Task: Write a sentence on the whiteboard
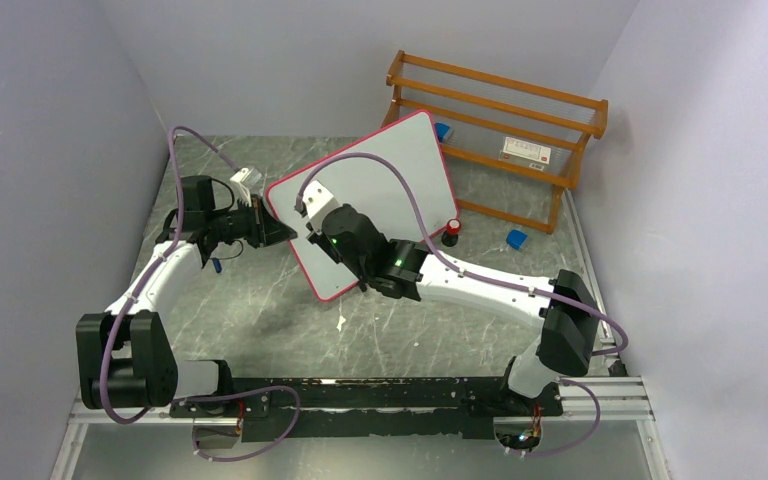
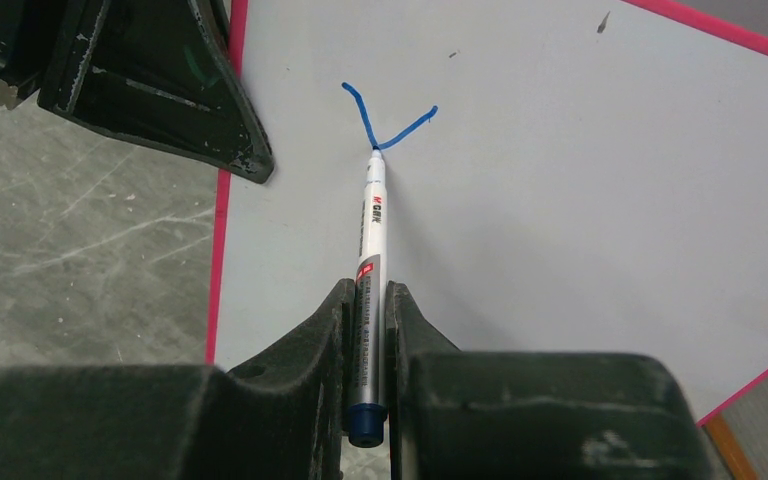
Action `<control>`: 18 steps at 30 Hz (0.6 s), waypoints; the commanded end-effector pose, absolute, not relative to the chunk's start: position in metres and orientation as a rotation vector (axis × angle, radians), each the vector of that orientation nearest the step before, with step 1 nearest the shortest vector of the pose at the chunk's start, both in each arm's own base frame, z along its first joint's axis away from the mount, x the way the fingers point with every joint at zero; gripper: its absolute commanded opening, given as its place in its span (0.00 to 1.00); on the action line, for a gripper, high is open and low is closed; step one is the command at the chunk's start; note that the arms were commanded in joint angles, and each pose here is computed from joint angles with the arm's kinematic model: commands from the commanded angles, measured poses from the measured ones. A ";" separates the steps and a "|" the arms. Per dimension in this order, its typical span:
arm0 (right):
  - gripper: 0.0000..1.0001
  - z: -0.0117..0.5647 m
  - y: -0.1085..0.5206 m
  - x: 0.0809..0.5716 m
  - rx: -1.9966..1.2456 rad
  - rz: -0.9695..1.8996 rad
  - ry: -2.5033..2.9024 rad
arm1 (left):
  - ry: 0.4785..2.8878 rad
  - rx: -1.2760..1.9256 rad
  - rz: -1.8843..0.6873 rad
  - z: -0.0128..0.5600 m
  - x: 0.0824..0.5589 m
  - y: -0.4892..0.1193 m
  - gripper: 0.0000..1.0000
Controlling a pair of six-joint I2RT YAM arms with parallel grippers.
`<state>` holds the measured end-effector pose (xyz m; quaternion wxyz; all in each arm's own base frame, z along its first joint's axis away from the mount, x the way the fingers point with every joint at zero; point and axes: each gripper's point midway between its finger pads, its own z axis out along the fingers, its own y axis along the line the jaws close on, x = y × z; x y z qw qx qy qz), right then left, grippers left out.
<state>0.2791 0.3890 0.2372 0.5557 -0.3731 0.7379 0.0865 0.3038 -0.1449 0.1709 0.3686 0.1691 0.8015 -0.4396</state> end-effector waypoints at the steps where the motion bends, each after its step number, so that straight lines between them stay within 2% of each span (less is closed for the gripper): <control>1: 0.00 0.229 0.381 0.275 -0.891 0.185 1.768 | 2.092 0.480 -1.040 0.156 0.308 -0.145 0.05; 18: 0.00 0.217 0.372 0.268 -0.907 0.184 1.810 | 2.092 0.478 -1.034 0.155 0.308 -0.145 0.05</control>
